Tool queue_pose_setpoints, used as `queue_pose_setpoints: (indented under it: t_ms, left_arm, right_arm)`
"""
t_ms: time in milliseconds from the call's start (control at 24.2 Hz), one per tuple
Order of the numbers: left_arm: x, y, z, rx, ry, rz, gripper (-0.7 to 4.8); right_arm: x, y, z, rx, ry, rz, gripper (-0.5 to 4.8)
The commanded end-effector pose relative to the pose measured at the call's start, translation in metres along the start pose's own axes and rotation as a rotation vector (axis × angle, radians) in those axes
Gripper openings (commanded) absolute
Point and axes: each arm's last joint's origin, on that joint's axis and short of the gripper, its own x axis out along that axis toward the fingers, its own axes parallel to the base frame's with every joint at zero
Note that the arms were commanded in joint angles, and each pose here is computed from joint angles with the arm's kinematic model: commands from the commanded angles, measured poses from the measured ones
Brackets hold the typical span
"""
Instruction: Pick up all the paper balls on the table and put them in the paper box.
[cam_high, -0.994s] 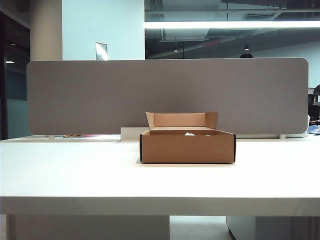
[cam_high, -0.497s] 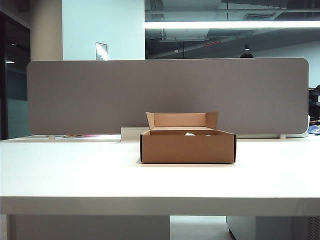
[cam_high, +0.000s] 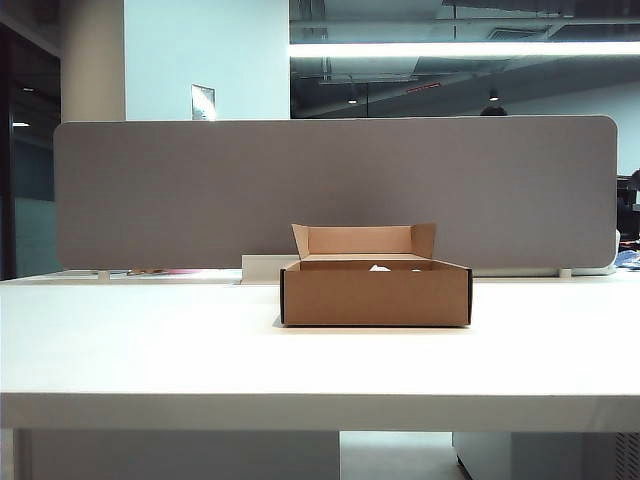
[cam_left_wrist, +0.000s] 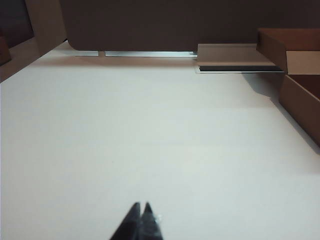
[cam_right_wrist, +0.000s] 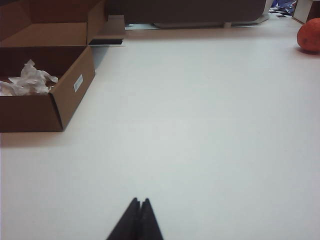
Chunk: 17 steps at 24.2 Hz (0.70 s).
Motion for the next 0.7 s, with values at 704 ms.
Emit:
queue_pose_setpoints:
  t_ms: [704]
  left_arm:
    - [-0.0002, -0.0001, 0.0018, 0.004, -0.011, -0.004, -0.05]
  right_arm:
    - [0.0021, -0.0090, -0.0004, 0.030, -0.006, -0.001, -0.05]
